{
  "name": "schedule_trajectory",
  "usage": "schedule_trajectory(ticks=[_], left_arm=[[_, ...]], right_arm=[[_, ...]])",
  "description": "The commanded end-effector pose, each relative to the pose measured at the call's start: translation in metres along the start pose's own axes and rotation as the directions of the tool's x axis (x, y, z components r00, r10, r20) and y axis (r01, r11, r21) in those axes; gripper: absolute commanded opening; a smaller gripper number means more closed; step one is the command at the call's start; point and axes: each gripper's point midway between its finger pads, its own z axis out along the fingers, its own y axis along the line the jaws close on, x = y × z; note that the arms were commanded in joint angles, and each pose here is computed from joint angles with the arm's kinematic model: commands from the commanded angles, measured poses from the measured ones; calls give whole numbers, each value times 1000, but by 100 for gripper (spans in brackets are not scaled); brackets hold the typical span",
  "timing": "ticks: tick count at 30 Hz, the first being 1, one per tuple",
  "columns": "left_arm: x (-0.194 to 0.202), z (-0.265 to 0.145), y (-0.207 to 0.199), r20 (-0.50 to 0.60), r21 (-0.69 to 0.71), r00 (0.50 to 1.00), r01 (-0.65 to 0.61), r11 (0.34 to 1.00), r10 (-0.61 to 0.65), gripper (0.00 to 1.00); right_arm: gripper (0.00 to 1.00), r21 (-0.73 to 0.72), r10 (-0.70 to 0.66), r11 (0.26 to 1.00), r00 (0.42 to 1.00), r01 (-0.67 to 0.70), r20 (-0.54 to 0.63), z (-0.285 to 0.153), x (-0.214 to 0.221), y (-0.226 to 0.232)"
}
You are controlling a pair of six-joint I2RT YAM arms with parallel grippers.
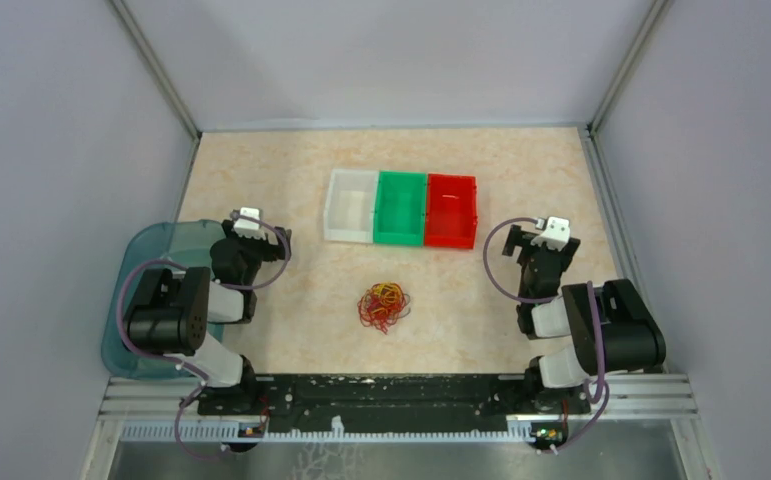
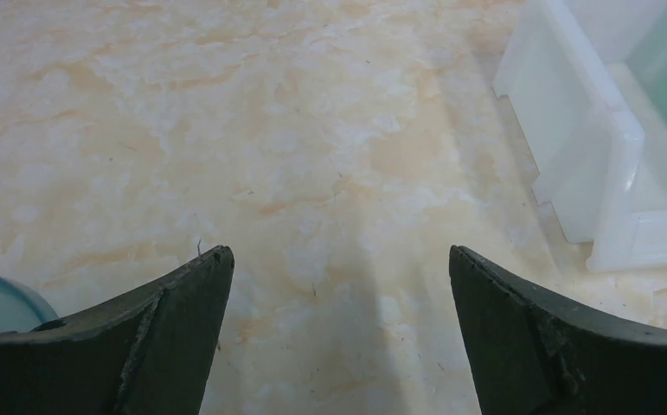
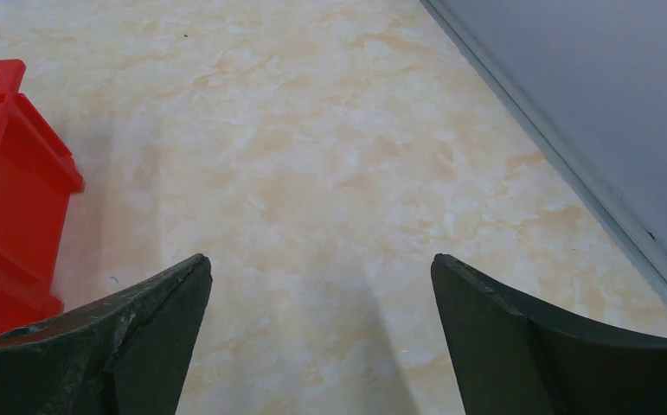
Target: Untangle the cables
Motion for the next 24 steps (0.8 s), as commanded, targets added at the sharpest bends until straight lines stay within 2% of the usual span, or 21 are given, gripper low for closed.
schedule_trajectory(ticks=[1, 13, 15, 18, 22, 24], left_arm=[[-7, 1, -2, 27, 4, 1000, -11, 1000, 11, 100], [-14, 1, -2, 49, 5, 999, -5, 1000, 5, 100], [-13, 6, -2, -21, 17, 1000, 0, 1000, 0, 100], [-32, 22, -7, -133, 87, 991, -23, 996, 34, 100], [-55, 21, -20, -238, 197, 970, -1, 980, 49, 100], [-69, 18, -26, -265, 237, 963, 19, 971, 45, 100]], right_arm=[[99, -2, 37, 999, 997, -37, 62, 9, -20, 3], [99, 20, 45, 999, 997, -47, 63, 8, -29, -1], [99, 92, 52, 994, 998, -56, 40, 10, -38, -8], [99, 136, 106, 984, 993, -111, 48, 6, -67, -16], [99, 74, 130, 988, 989, -136, 75, -2, -102, -8], [99, 92, 242, 964, 966, -250, 86, -5, -111, -10]])
